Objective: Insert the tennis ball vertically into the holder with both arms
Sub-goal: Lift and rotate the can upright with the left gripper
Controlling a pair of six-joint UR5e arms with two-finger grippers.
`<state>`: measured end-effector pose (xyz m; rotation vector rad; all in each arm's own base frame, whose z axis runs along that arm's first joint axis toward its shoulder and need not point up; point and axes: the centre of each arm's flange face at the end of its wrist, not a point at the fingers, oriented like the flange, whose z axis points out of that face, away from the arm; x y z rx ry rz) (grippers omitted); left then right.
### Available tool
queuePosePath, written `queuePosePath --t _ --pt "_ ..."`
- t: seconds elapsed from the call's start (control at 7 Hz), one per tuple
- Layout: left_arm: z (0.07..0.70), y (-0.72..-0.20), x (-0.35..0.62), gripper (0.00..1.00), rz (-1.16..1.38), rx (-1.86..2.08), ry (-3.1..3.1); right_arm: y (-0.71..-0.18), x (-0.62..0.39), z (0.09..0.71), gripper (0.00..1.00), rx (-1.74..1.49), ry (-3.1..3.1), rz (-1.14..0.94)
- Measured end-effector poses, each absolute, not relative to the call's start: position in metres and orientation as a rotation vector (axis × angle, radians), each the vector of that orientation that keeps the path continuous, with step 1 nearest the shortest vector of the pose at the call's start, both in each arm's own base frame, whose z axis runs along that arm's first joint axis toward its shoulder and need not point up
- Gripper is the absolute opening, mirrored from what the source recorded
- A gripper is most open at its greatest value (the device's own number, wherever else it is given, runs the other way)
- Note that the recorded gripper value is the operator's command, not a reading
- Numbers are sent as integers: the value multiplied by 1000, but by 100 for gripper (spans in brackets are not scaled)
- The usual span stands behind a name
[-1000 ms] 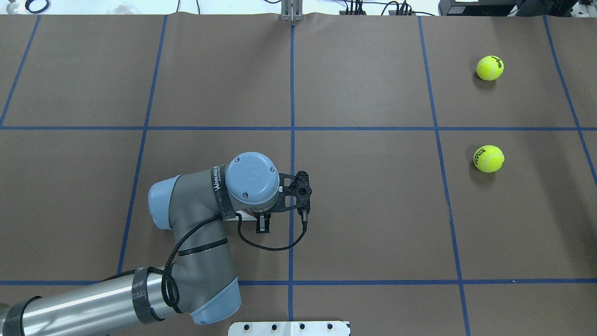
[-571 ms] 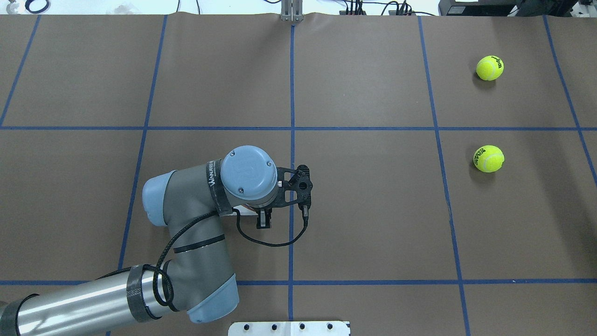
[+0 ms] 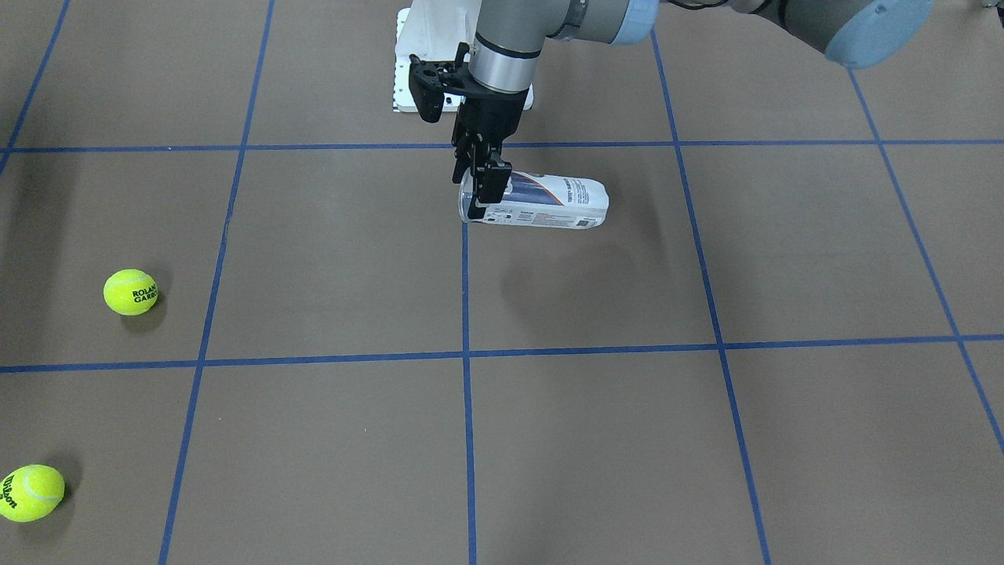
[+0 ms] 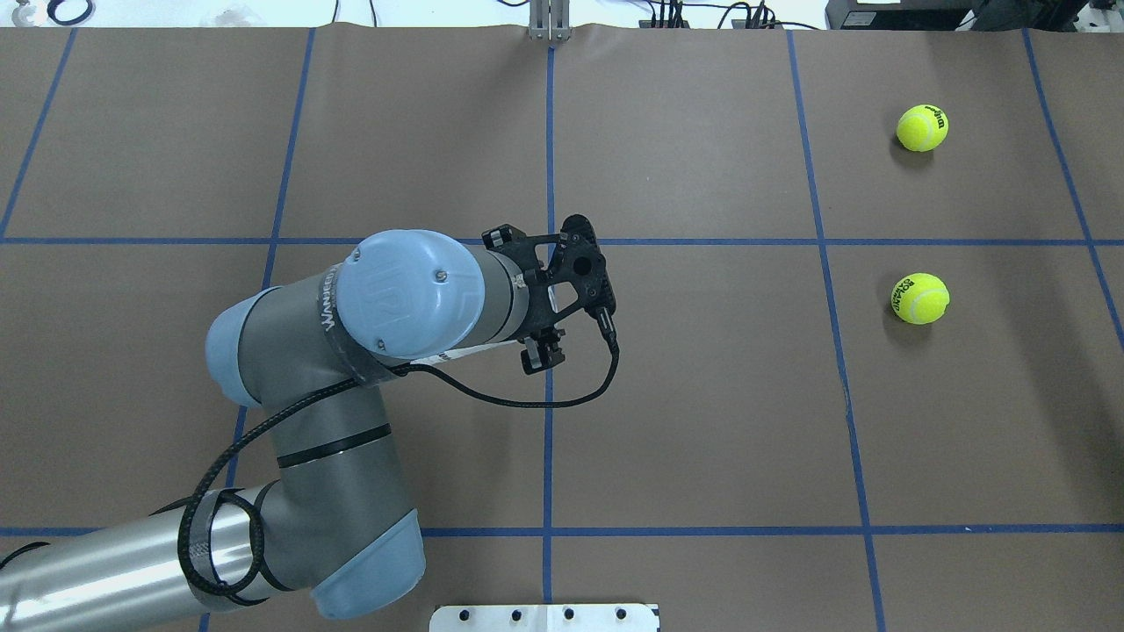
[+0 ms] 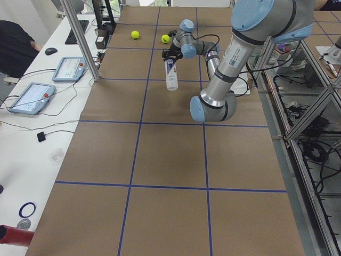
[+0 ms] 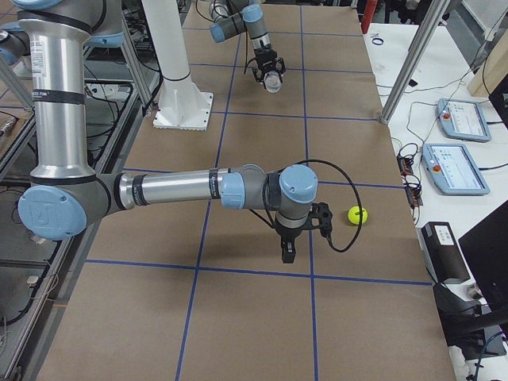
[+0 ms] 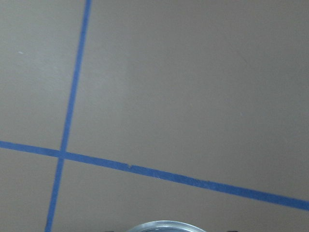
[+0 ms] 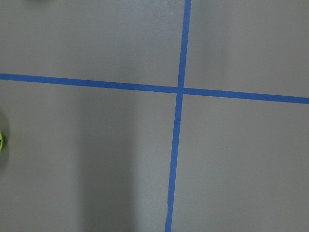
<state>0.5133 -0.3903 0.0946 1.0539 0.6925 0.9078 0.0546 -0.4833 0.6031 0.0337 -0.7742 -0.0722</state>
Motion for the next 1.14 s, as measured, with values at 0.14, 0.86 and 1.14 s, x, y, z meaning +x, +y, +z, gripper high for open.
queuePosePath --t 0.14,0.86,1.14 --pt "78 -392 500 30 743 1154 783 -485 55 601 99 39 -774 -74" --pt "137 -403 462 30 112 1521 1077 -490 55 579 99 81 -771 -91" --pt "217 -412 486 30 -30 1624 1190 -489 54 571 99 94 -773 -94"
